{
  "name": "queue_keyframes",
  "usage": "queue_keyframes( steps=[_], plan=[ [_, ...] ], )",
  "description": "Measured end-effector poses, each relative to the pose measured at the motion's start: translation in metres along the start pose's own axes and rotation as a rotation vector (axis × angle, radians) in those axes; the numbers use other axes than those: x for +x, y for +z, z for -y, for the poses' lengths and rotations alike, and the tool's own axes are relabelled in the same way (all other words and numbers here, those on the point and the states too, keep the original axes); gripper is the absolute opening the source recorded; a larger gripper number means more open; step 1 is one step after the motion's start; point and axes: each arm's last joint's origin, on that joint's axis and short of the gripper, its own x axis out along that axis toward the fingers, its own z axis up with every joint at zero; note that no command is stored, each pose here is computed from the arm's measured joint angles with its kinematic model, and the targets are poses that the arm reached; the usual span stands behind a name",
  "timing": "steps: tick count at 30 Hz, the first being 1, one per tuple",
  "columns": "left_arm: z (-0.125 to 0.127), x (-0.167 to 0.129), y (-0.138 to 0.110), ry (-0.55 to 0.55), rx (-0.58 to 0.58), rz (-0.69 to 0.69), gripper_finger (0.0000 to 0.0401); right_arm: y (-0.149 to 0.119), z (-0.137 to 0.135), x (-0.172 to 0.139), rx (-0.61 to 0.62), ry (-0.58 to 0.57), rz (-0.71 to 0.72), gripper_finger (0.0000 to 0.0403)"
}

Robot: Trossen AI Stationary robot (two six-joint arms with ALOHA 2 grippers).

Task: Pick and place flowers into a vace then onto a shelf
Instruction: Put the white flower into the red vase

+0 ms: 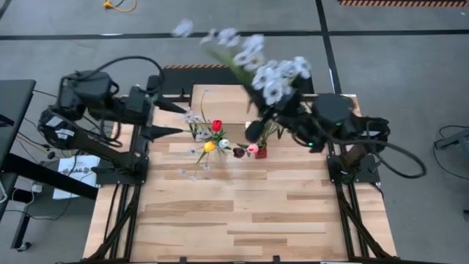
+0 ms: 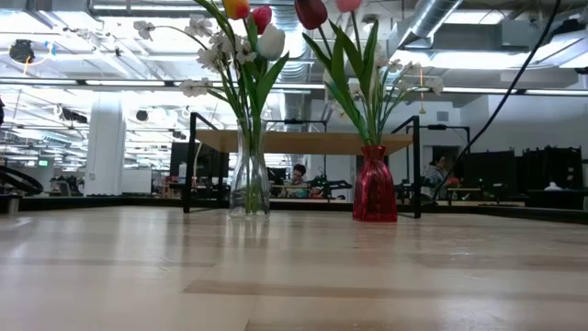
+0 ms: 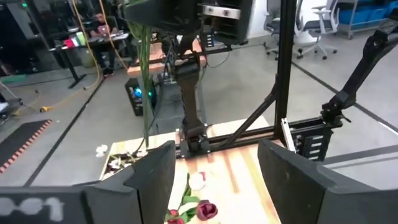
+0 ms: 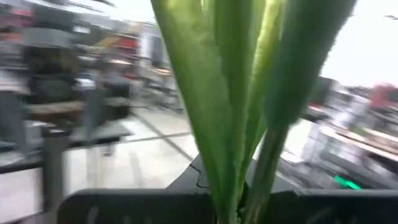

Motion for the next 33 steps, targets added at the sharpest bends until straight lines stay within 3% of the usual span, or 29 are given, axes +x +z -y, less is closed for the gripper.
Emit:
queue_keyframes(
  steps=[7, 12, 15, 18, 22, 23, 26, 33],
  plan=[
    [0.007, -0.032, 0.015, -0.064, 0.031, 0.053, 0.0220, 0.002, -0.006, -0.031, 0.052, -0.232, -0.105, 0.0000],
    [0.011, -0.051, 0.019, -0.104, 0.058, 0.093, 0.0220, -0.027, -0.021, -0.046, 0.086, -0.369, -0.186, 0.0000],
    [0.013, -0.060, 0.019, -0.119, 0.062, 0.111, 0.0220, -0.052, -0.021, -0.068, 0.117, -0.444, -0.159, 0.0000],
    [0.013, -0.069, 0.018, -0.128, 0.062, 0.117, 0.0220, -0.067, -0.020, -0.089, 0.231, -0.409, -0.120, 0.0000],
    [0.013, -0.074, 0.018, -0.130, 0.056, 0.124, 0.0220, -0.075, -0.011, -0.103, 0.105, -0.366, -0.148, 0.0000],
    [0.013, -0.075, 0.018, -0.130, 0.053, 0.125, 0.0220, -0.076, -0.005, -0.104, 0.152, -0.376, -0.135, 0.0000],
    [0.013, -0.075, 0.018, -0.132, 0.030, 0.122, 0.0219, -0.087, 0.003, -0.119, 0.145, -0.341, -0.130, 0.0000],
    [0.014, -0.070, 0.015, -0.135, -0.007, 0.100, 0.0219, -0.145, -0.001, -0.136, 0.174, -0.306, -0.125, 0.0000]
  ],
)
